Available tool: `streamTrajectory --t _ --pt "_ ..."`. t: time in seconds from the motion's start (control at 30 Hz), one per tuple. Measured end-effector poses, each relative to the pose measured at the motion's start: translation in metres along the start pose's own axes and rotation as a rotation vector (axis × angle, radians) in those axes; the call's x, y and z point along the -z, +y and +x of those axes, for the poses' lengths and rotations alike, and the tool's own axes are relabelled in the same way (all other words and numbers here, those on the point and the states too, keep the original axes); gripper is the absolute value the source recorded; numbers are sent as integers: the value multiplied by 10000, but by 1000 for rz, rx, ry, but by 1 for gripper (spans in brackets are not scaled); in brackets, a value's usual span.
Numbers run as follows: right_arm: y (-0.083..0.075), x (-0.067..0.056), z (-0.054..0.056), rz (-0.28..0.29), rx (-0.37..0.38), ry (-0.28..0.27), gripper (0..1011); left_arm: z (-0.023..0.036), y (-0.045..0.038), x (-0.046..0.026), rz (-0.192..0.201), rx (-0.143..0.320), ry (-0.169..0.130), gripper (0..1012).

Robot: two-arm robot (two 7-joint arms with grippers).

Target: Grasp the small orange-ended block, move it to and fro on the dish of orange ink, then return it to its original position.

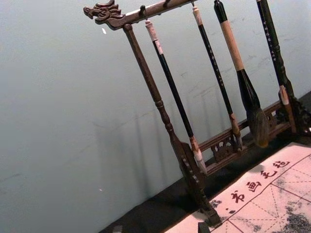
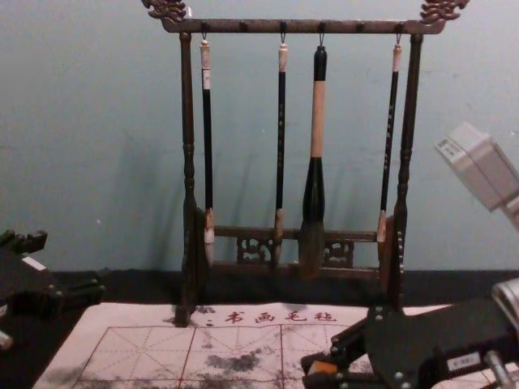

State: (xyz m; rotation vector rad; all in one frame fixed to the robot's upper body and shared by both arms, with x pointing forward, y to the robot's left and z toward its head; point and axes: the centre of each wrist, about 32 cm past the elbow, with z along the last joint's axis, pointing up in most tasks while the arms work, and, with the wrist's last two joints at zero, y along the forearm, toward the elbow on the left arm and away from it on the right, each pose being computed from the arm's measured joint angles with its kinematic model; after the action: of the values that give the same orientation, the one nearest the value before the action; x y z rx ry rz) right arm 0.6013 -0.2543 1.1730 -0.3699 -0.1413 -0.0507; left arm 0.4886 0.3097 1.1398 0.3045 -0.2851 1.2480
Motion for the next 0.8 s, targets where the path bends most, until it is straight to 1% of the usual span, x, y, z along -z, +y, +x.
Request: streamTrajectory --t 0.27,0.53,0.8 --pt "33 -11 -21 -2 -26 -3 147 0 0 0 0 0 0 1001" --pt "103 -30 -32 5 -48 -8 147 0 0 0 0 0 0 1001" --pt "180 -67 -12 21 -63 -19 147 0 0 0 0 0 0 1001"
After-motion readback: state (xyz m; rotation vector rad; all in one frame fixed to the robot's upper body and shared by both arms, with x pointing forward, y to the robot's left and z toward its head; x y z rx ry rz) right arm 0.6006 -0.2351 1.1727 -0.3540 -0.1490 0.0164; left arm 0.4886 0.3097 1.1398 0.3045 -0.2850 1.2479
